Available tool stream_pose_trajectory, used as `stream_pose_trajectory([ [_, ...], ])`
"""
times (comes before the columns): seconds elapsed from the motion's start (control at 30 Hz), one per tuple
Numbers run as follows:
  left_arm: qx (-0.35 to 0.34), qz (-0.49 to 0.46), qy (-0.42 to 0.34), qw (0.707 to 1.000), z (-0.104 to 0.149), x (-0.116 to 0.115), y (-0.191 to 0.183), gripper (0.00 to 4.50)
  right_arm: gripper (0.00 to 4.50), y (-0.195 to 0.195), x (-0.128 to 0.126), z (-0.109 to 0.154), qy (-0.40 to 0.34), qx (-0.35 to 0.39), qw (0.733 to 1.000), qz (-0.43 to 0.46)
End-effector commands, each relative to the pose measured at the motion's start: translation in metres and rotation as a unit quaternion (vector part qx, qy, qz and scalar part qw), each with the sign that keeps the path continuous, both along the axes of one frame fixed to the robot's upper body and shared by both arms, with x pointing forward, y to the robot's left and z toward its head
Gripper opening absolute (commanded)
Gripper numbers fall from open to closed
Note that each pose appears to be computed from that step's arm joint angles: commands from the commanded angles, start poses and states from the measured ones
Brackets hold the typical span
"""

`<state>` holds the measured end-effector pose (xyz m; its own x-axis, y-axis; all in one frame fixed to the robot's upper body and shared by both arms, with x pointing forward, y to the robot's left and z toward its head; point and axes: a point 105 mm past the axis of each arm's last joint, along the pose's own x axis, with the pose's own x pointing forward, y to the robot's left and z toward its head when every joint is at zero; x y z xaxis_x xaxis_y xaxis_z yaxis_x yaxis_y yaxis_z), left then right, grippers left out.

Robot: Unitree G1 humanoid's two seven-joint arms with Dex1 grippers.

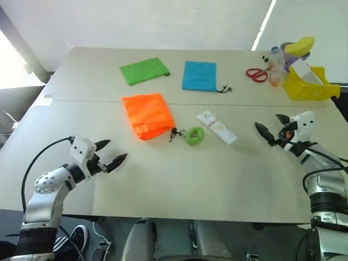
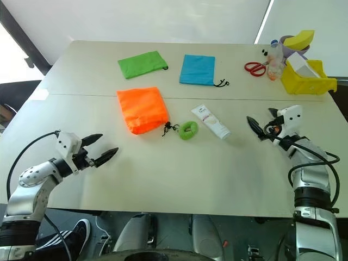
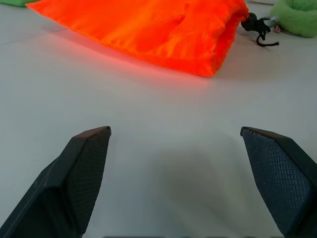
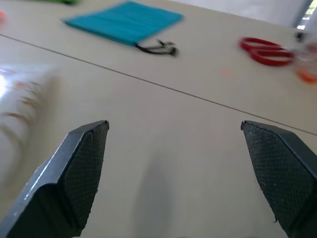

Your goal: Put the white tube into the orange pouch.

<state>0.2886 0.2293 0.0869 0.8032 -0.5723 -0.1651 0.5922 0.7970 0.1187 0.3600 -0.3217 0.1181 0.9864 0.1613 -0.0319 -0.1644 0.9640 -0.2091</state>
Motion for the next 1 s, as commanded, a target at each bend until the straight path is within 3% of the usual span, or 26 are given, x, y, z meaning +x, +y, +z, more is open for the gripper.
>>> stream_pose_trajectory([
  [0.03, 0.0, 0.002, -0.042, 0.999, 0.017, 0.001, 0.002, 4.5, 4.46, -0.006, 0.005, 0.013, -0.036, -0.001, 0.999, -0.027],
  [0.8, 0.006, -0.032, -0.093, 0.995, 0.034, 0.011, -0.007, 4.5, 4.46, 0.005, 0.0, 0.016, -0.04, -0.026, 0.999, 0.011],
  [0.87, 0.009, -0.038, -0.094, 0.995, 0.037, 0.015, -0.012, 4.5, 4.46, 0.02, -0.004, 0.019, -0.04, -0.036, 0.997, 0.061],
  [1.0, 0.055, -0.061, -0.102, 0.991, 0.045, 0.029, -0.034, 4.5, 4.46, 0.084, -0.033, 0.033, -0.058, -0.058, 0.963, 0.255],
])
